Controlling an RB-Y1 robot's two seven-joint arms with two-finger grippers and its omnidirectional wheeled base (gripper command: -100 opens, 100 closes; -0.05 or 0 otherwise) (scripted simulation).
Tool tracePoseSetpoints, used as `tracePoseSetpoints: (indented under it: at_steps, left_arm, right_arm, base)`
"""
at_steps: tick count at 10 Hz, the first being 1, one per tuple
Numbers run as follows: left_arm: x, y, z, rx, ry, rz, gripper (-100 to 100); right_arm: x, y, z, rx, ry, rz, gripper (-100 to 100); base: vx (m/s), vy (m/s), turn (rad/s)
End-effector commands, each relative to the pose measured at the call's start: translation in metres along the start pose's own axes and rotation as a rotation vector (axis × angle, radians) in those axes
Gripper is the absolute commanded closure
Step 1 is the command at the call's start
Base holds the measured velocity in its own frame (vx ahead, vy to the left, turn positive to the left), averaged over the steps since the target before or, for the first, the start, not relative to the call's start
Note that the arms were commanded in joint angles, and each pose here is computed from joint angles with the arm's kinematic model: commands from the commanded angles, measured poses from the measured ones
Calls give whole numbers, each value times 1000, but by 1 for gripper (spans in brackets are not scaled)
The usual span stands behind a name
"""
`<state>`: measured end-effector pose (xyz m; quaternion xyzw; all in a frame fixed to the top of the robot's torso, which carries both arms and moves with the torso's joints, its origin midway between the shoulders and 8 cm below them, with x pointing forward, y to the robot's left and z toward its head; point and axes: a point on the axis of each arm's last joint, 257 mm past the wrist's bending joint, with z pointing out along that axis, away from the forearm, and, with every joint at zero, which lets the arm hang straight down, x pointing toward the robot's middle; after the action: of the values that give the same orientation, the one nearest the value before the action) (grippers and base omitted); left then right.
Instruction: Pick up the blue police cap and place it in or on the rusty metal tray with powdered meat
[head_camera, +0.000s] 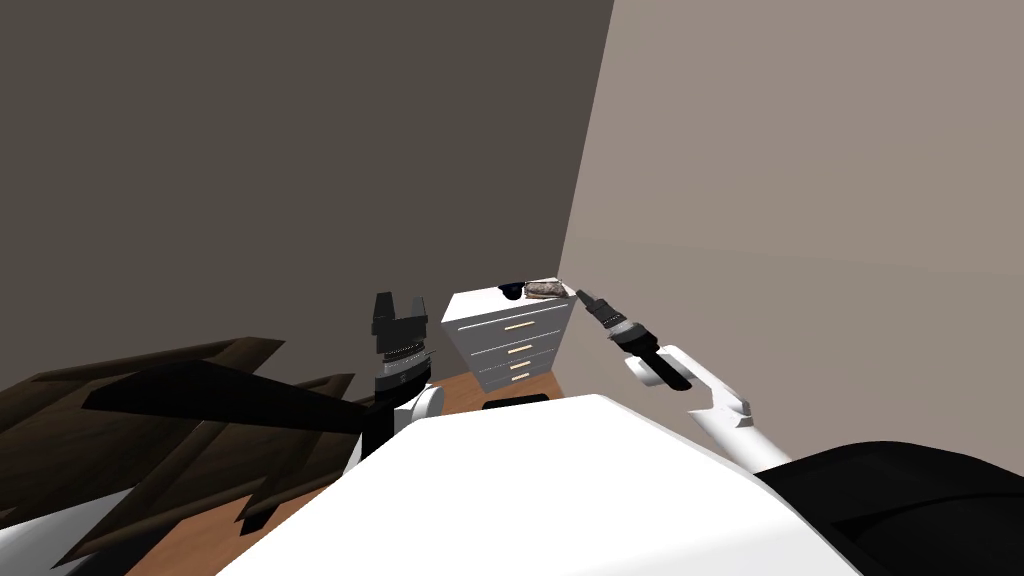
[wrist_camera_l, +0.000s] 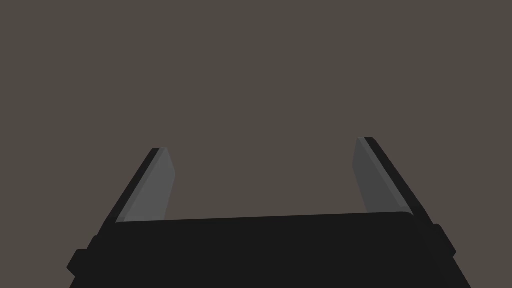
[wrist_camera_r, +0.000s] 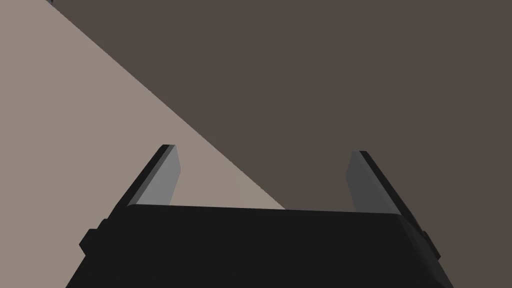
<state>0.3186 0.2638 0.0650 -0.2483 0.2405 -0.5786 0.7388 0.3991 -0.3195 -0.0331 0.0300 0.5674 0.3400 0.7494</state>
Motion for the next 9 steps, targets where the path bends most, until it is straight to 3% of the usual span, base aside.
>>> tracePoseSetpoints:
  at_steps: [1, 9]
  left_arm:
    - [0, 0, 0, 0, 0, 0, 0]
    - [0, 0, 0, 0, 0, 0, 0]
  right_arm:
    - [-2, -11, -2, 8, 44, -83, -100]
    - [-15, -45, -4, 11, 238, -406, -100]
  base:
    - [6, 51, 7]
    - [4, 59, 9]
